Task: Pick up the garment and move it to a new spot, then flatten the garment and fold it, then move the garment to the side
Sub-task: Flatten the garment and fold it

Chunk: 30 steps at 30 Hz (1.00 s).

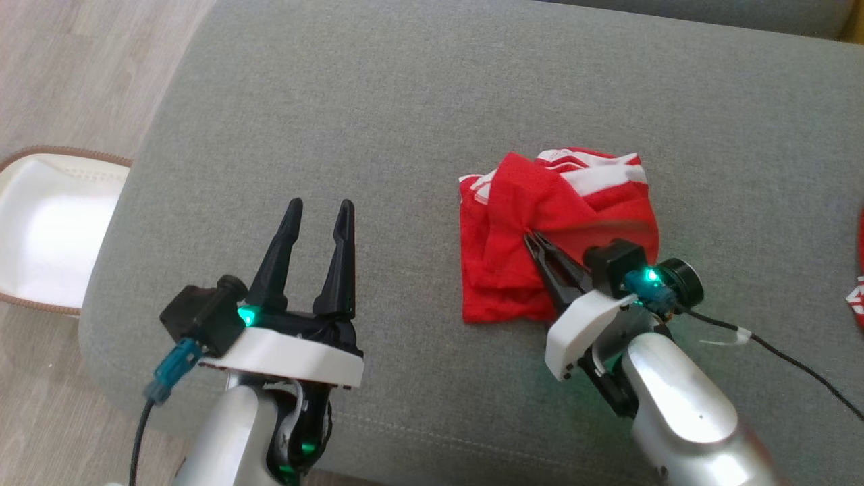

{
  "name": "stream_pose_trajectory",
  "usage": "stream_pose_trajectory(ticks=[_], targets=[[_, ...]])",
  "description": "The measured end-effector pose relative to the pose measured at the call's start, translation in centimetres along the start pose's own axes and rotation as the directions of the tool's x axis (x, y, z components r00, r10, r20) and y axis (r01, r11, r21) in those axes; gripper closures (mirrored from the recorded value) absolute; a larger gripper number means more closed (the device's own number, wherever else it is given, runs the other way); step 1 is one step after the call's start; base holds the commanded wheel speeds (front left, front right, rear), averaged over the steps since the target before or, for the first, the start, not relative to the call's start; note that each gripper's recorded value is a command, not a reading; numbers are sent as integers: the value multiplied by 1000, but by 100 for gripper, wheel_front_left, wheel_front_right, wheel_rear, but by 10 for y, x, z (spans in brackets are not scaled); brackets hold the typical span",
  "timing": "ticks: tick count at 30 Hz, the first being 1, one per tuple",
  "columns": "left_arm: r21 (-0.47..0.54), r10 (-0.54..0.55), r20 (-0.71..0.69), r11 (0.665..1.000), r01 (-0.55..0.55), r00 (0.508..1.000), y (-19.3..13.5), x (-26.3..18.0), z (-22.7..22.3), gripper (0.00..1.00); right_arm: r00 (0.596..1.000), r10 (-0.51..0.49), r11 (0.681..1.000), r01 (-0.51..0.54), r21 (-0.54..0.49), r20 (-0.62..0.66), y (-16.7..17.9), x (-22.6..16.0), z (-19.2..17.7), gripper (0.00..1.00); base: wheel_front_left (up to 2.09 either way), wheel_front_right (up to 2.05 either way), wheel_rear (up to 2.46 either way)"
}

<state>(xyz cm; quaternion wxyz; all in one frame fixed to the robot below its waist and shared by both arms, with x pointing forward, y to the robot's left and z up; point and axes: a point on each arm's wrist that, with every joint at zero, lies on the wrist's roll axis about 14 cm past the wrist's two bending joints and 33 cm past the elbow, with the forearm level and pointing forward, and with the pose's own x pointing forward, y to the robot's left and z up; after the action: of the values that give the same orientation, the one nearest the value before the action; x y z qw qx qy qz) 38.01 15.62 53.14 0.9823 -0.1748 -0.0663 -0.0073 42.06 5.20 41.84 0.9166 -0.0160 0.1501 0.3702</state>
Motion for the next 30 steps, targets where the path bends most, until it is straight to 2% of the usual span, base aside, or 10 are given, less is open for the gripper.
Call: stream_pose_trajectory(ticks=[1,5,14,23,30], targets=[[1,0,-1,1000,0,1000,0,0,0,0,1000,-3,1000,3,-24,-17,-1,0,-5,0,0,0,0],[3,6,-3,1000,-6,1000,2,-1,-1,0,1000,-19,999,18,-45,-13,-8,1,-5,0,0,0,0],[6,16,-8,1000,-16,1000,5,-2,-2,0,987,-143,987,147,-57,72,-54,1,17,0,0,0,0],[6,32,-48,999,-32,998,11,2,-16,0,987,-158,974,157,-164,4,-73,22,-3,0,0,0,0],[13,55,-53,998,-55,997,20,8,-18,0,984,-169,975,160,-153,-50,-82,32,-28,0,0,0,0]])
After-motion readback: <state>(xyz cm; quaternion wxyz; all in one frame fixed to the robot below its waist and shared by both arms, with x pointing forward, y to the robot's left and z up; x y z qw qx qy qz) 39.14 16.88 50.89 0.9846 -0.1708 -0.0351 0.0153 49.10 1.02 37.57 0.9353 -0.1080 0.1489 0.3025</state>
